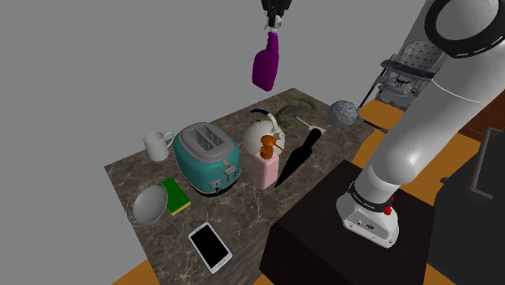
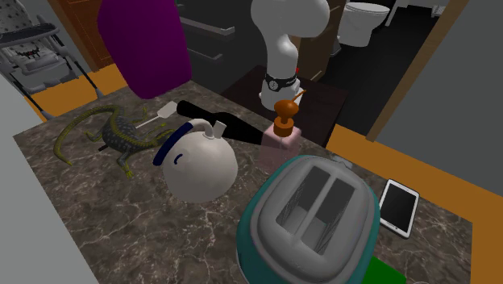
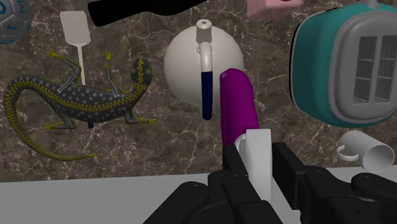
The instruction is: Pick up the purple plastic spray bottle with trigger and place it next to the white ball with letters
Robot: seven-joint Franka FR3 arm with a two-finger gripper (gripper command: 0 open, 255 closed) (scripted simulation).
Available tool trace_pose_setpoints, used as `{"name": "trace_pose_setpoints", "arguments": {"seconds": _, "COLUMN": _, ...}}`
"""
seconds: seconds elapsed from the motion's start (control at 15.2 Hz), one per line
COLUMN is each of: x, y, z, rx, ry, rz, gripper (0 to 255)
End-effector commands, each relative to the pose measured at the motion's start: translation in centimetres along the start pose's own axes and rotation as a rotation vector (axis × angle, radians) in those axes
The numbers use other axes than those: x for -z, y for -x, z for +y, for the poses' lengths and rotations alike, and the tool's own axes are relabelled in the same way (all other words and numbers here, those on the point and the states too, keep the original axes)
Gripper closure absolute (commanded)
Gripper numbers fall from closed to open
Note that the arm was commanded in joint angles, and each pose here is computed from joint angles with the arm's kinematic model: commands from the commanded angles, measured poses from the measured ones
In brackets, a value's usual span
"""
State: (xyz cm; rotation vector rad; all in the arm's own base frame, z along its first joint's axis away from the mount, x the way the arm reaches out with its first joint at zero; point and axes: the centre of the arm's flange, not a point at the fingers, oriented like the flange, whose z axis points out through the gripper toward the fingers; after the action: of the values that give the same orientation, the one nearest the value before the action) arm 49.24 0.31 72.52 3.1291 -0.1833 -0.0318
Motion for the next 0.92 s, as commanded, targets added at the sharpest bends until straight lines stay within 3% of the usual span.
{"name": "trace_pose_setpoints", "arguments": {"seconds": 0.0, "x": -0.4, "y": 1.2, "z": 2.6, "rx": 0.001, "ry": -0.001, "rz": 0.000, "gripper": 255}}
{"name": "trace_pose_setpoints", "arguments": {"seconds": 0.86, "x": -2.7, "y": 7.7, "z": 18.3, "rx": 0.001, "ry": -0.001, "rz": 0.000, "gripper": 255}}
